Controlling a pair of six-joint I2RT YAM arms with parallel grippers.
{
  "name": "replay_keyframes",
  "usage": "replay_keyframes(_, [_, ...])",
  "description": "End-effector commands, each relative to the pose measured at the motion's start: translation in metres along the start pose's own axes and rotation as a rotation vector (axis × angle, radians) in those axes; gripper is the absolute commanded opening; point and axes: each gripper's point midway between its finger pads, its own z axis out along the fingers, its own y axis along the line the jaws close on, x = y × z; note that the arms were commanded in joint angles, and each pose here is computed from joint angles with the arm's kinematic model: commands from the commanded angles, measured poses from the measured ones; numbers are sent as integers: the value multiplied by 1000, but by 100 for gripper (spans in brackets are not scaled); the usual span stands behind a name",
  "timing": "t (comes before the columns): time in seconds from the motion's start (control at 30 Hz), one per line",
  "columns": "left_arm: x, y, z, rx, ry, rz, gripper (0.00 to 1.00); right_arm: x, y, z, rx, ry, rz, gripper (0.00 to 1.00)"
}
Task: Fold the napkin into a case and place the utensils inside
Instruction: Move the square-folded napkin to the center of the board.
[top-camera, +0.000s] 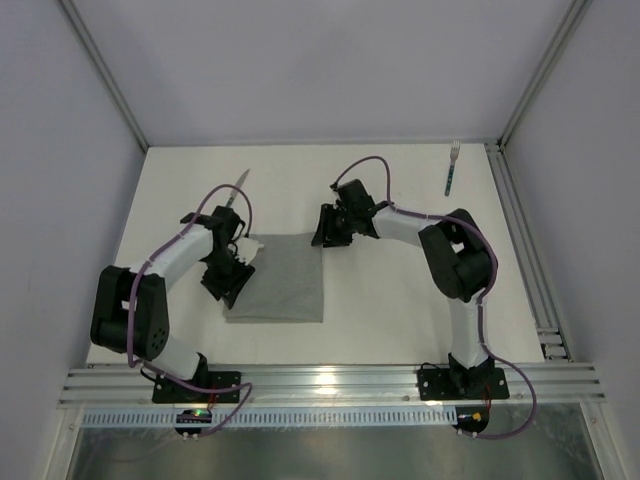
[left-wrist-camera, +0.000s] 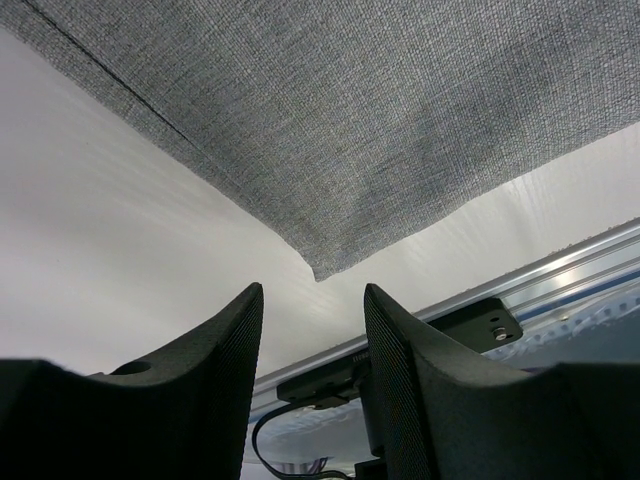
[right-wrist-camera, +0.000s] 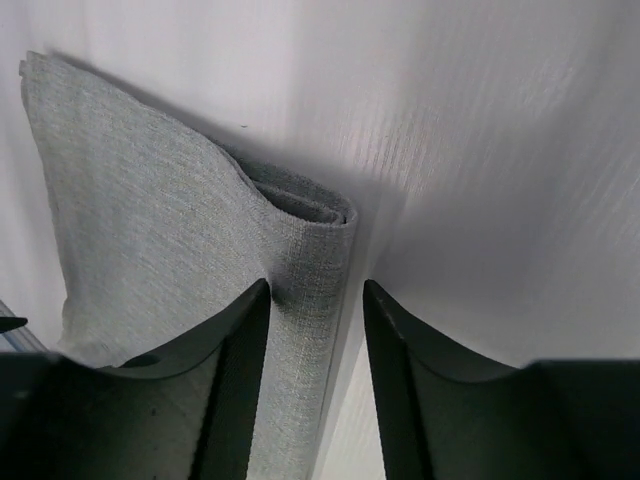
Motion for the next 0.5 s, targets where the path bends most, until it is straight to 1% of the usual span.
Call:
replay_keyframes(0.0, [2, 0, -6, -18, -24, -6, 48, -10, 0, 10, -31, -28, 61, 45])
replay_keyframes(0.17, [4, -1, -4, -16, -23, -7, 48, -9, -11, 5, -27, -65, 117, 33])
replay_keyframes(0.2, [4, -1, -5, -17, -26, -10, 48, -10, -11, 5, -30, -70, 114, 28])
replay_keyframes(0.23, [4, -1, -5, -18, -27, -11, 48, -9, -11, 4, -29, -72, 113, 26])
replay_keyframes(0.33, [3, -1, -6, -19, -35, -8, 48, -4, -14, 1, -20, -76, 118, 18])
replay_keyframes(0.37, [3, -1, -6, -18, -37, -10, 48, 4, -21, 0, -5, -66, 130, 16])
replay_keyframes(0.4, [2, -1, -7, -18, -38, -10, 48, -3, -18, -5, -17, -103, 132, 14])
replay_keyframes(0.43, [2, -2, -7, -17, -43, -7, 48, -3, -19, -8, -17, -114, 140, 11])
replay_keyframes(0.47, [2, -1, -7, -17, -43, -8, 48, 7, -29, -10, 1, -105, 164, 9])
